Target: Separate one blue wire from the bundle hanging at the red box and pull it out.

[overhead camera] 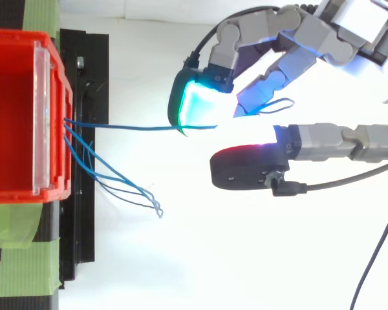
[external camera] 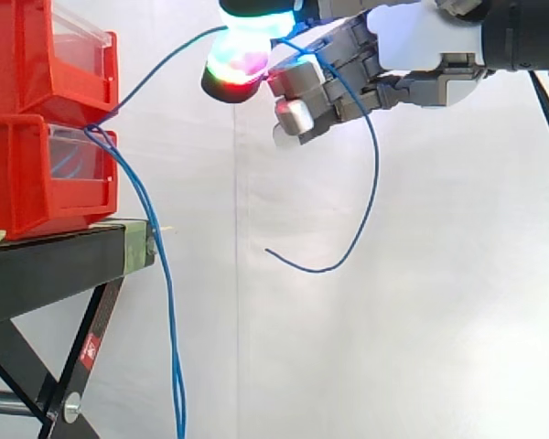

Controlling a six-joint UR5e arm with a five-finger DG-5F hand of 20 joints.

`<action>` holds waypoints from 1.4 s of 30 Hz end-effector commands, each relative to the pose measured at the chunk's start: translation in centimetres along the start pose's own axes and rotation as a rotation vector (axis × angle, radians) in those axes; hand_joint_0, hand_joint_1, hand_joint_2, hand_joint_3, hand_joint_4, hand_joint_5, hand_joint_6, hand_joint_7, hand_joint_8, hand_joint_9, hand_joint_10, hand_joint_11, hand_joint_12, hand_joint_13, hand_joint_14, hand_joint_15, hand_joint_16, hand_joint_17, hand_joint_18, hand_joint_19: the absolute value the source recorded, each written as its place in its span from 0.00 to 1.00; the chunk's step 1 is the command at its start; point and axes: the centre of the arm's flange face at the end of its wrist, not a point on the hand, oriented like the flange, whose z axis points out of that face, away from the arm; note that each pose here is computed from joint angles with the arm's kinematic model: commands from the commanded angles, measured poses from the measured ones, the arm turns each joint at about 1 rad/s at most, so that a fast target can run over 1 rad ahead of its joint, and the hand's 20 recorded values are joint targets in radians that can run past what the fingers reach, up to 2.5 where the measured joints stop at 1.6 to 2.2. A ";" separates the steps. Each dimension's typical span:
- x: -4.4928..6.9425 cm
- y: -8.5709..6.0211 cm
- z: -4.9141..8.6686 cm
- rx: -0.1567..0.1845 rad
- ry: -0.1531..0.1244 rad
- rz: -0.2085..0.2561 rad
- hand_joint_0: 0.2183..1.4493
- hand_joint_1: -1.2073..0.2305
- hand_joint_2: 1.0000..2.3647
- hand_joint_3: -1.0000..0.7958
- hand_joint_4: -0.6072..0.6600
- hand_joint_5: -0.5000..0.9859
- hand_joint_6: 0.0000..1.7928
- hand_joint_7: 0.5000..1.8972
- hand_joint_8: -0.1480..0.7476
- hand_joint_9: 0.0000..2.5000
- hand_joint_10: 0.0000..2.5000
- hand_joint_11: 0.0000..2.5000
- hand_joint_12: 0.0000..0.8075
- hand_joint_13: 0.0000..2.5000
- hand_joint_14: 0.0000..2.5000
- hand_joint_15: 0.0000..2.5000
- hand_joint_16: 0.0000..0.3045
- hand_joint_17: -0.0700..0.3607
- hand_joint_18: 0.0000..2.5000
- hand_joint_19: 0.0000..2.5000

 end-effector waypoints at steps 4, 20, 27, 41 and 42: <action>0.1 0.0 0.0 0.001 0.003 -0.004 0.31 0.33 0.02 0.59 0.45 0.24 0.44 0.48 0.52 0.45 0.00 0.60 0.53 0.30 0.01 0.35 0.16 0.42 0.20 0.25; 0.7 0.3 -0.4 0.003 0.026 -0.013 0.31 0.31 0.02 0.59 0.43 0.25 0.43 0.52 0.53 0.26 0.01 0.38 0.49 0.17 0.01 0.21 0.17 0.43 0.15 0.24; 0.9 0.3 -0.4 0.003 0.032 -0.015 0.31 0.31 0.02 0.59 0.41 0.25 0.43 0.53 0.52 0.24 0.01 0.37 0.47 0.17 0.01 0.21 0.17 0.43 0.15 0.24; 0.8 -0.1 -0.8 0.035 0.049 -0.039 0.31 0.31 0.02 0.59 0.42 0.25 0.42 0.54 0.52 0.24 0.01 0.35 0.47 0.13 0.01 0.18 0.17 0.43 0.13 0.23; 0.8 -0.2 -0.9 0.043 0.055 -0.044 0.31 0.31 0.02 0.59 0.42 0.25 0.42 0.54 0.52 0.24 0.01 0.35 0.47 0.13 0.01 0.18 0.17 0.43 0.13 0.23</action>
